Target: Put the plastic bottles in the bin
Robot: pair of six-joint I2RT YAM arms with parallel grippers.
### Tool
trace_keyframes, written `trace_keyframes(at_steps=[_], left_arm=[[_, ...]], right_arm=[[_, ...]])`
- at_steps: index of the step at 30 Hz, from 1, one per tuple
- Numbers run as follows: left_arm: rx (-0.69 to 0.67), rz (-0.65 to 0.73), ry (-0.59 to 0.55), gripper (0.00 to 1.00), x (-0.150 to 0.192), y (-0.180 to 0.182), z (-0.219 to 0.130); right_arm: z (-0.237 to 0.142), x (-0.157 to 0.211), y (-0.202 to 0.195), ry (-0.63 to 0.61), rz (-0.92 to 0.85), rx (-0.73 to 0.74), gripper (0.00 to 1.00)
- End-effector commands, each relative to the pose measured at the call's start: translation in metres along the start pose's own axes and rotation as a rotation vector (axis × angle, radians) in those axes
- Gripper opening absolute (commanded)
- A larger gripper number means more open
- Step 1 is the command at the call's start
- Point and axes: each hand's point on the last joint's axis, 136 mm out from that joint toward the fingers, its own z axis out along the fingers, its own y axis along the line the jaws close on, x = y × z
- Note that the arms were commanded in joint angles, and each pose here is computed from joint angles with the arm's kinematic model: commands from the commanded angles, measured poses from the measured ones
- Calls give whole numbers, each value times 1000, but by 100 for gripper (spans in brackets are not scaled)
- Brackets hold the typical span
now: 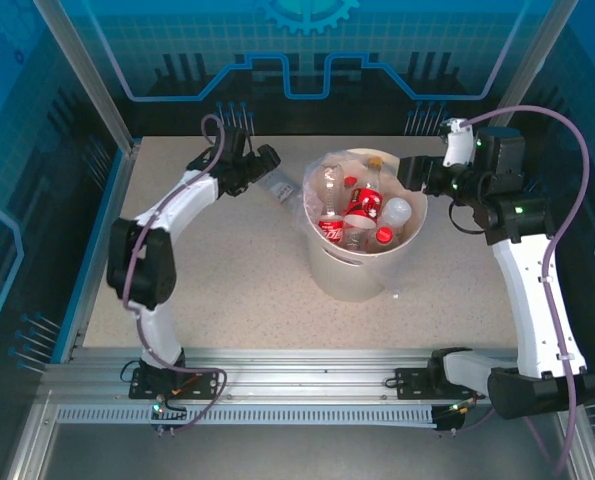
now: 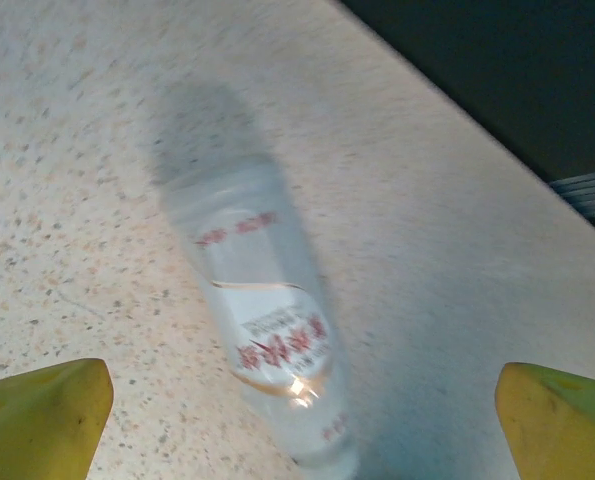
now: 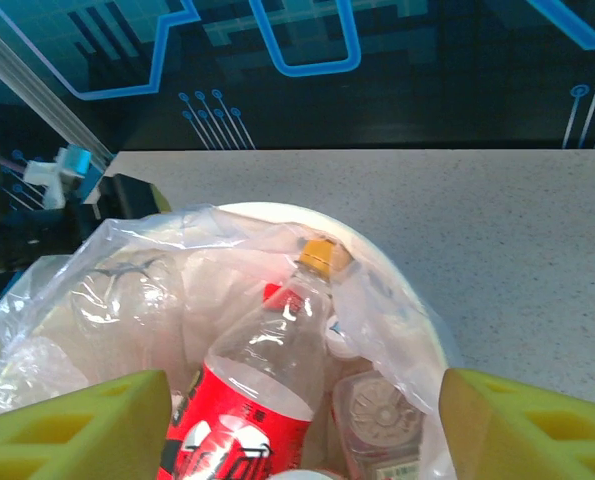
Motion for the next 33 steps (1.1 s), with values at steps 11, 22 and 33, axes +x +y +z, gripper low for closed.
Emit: trace_keyframes(at_steps=[11,22,33], left_arm=[[-145,-228,69,96,10,23,86],[-177,-262,115,73,43,42,110],[-133,-253,34,51,11,35,75]], right_arm=[[-19,22,-18,35,8,70,74],[-25,20,-22,12,3,87,74],[-32,17,-22,-18,0,85,74]])
